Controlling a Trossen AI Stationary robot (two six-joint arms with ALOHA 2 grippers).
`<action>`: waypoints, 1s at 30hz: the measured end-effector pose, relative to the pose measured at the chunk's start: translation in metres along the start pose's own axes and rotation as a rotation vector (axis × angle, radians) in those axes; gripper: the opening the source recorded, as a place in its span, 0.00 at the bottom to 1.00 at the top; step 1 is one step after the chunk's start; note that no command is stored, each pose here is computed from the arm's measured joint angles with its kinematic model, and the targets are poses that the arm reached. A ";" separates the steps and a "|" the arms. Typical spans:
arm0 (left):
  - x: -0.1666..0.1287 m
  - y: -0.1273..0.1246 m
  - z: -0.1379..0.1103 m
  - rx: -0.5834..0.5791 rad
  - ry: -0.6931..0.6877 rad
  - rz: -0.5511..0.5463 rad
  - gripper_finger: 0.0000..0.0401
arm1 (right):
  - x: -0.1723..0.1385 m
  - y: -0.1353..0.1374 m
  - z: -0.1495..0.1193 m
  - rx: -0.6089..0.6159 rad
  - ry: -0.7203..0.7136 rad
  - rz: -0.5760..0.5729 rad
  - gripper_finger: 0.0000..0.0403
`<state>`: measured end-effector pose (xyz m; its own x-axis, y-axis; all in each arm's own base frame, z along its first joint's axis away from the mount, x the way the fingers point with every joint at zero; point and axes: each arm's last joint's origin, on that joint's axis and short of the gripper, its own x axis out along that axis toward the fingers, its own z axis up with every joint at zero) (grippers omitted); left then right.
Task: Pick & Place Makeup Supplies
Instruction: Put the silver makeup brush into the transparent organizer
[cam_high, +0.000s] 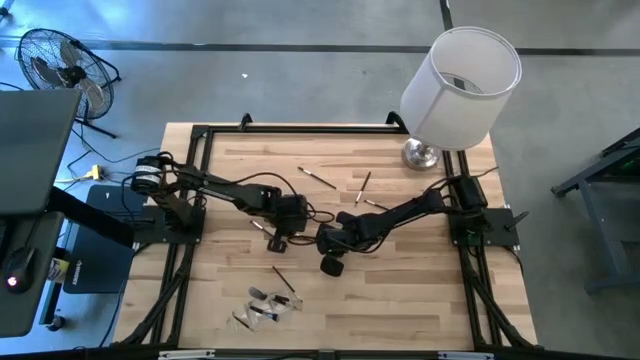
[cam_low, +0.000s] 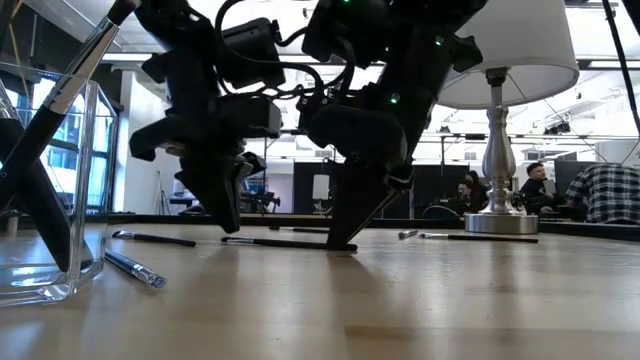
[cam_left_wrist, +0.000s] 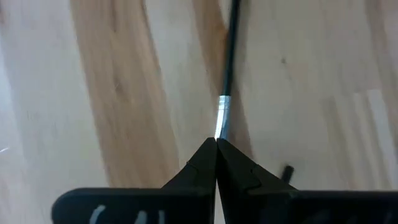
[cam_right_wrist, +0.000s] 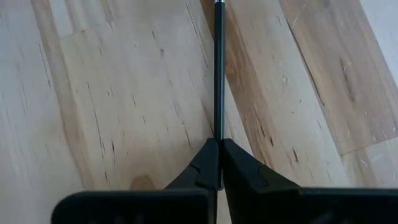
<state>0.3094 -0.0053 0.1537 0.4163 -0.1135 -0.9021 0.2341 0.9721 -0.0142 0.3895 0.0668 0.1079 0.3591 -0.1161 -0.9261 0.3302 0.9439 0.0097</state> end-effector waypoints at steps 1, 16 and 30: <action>0.000 0.000 0.000 0.000 -0.002 -0.011 0.00 | 0.000 0.000 0.000 0.000 0.000 0.000 0.01; 0.022 0.002 -0.001 0.000 0.025 -0.016 0.00 | -0.020 -0.002 0.006 0.015 -0.043 0.021 0.10; 0.023 0.003 0.003 0.013 -0.023 -0.007 0.00 | -0.034 -0.014 0.025 -0.064 -0.132 0.116 0.34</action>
<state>0.3221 -0.0057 0.1338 0.4345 -0.1249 -0.8920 0.2484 0.9685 -0.0146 0.3946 0.0500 0.1490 0.5042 -0.0412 -0.8626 0.2253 0.9705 0.0854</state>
